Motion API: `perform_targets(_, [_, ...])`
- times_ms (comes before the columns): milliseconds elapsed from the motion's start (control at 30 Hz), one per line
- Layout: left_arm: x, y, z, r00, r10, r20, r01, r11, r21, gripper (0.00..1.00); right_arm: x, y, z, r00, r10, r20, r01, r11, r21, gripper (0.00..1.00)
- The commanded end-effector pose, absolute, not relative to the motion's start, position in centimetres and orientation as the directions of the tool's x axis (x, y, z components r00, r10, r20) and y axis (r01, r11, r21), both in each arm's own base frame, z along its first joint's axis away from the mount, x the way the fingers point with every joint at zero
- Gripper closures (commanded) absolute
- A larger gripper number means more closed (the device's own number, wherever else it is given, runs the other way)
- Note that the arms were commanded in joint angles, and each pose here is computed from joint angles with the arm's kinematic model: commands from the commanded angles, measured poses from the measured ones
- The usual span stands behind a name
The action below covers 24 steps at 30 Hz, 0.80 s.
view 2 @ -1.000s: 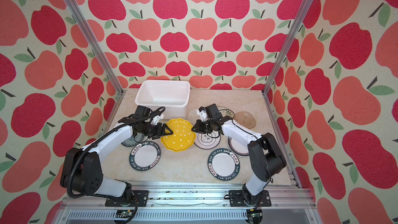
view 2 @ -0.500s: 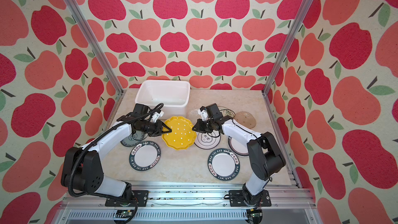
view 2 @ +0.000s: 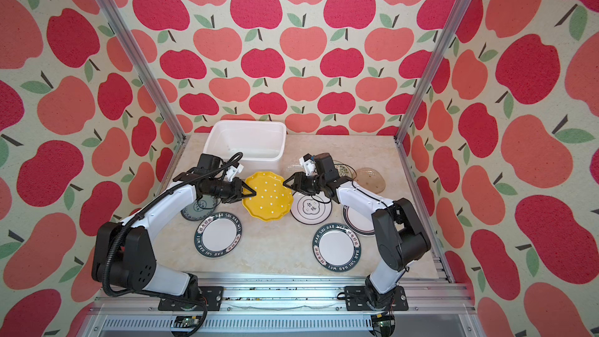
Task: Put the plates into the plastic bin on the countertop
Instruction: 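Lift the yellow plate with both grippers toward the white bin, then carry the yellow plate with both grippers above the white bin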
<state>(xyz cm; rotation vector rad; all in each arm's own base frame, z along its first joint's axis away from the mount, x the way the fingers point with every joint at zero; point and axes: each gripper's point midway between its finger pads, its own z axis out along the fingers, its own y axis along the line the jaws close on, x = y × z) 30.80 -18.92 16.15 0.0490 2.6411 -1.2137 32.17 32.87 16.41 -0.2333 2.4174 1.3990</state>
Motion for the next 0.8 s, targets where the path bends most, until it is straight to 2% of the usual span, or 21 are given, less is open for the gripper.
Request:
perform_targets(0, [31.4, -19.7, 20.1, -0.958, -0.061, -0.281, 0.189, 0.602, -0.776, 1.0, 32.0, 33.5, 20.8, -0.895, 0.042, -0.443, -0.398, 0.37, 0.839, 0.38])
perform_targets(233, [31.6, -20.8, 23.1, -0.954, -0.025, -0.299, 0.235, 0.557, -0.796, 1.0, 31.4, 33.3, 21.9, -0.906, 0.025, -0.422, -0.396, 0.296, 0.869, 0.31])
perform_targets(567, [31.8, -21.6, 25.0, -0.945, -0.001, -0.328, 0.276, 0.541, -0.794, 1.0, 32.1, 28.5, 25.7, -0.841, 0.109, -0.53, -0.454, 0.391, 0.8, 0.29])
perform_targets(767, [33.4, -22.2, 27.0, -0.928, -0.015, -0.372, 0.312, 0.514, -0.799, 1.0, 31.5, 27.7, 25.4, -0.863, 0.09, -0.496, -0.426, 0.397, 0.813, 0.28])
